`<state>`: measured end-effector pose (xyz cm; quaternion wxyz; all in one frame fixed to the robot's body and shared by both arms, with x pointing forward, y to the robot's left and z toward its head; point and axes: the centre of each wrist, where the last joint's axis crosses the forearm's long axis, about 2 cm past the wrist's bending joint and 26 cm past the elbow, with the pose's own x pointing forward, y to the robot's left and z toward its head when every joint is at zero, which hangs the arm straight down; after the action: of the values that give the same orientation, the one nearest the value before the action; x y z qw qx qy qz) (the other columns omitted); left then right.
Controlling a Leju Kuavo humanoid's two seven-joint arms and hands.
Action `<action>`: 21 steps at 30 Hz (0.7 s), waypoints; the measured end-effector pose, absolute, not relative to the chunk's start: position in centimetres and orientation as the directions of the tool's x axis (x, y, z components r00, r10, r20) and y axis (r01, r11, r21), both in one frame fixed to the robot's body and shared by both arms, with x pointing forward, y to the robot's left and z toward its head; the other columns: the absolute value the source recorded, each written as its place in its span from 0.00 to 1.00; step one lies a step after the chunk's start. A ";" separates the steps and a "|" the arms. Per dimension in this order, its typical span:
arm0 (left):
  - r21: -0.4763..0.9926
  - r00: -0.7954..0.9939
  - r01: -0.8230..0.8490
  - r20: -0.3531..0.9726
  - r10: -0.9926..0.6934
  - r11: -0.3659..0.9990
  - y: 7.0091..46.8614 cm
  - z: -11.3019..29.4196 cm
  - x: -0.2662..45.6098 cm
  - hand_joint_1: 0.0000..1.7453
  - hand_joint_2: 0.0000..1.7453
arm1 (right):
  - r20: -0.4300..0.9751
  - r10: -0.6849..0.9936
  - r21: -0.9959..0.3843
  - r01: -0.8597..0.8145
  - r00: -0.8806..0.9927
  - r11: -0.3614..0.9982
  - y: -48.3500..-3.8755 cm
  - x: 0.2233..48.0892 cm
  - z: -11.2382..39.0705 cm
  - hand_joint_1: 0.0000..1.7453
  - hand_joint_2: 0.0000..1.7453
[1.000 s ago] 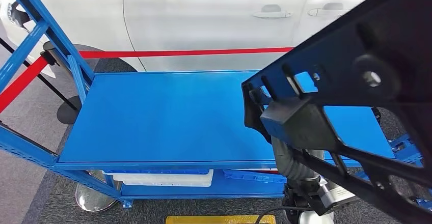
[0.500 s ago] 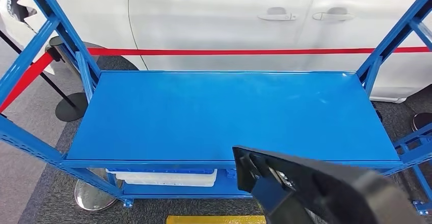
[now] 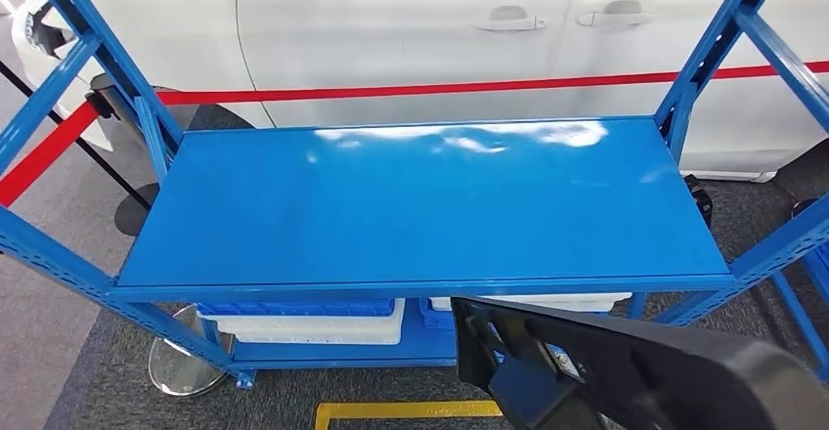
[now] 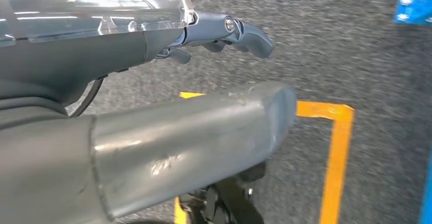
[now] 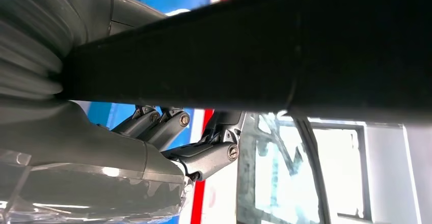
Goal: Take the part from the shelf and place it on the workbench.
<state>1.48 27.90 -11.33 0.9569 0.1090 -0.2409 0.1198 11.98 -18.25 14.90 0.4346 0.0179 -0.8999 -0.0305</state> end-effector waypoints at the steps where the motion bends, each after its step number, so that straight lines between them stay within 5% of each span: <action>1: 0.153 0.860 -0.279 0.478 0.176 0.948 27.9 -11.3 1.5 0.00 0.00 | 0.784 -0.052 0.061 -0.007 -0.619 0.998 -18.2 11.9 14.7 1.00 1.00; 21: 0.156 0.893 -0.252 0.418 0.167 0.955 28.6 -11.3 1.3 0.00 0.00 | 0.822 0.028 0.026 0.086 -0.569 0.996 -18.2 10.8 13.6 1.00 1.00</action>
<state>1.28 28.62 -11.35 0.9673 0.1036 -0.2046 0.1084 10.75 -18.19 13.55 0.4629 -0.0322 -0.8852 -0.0317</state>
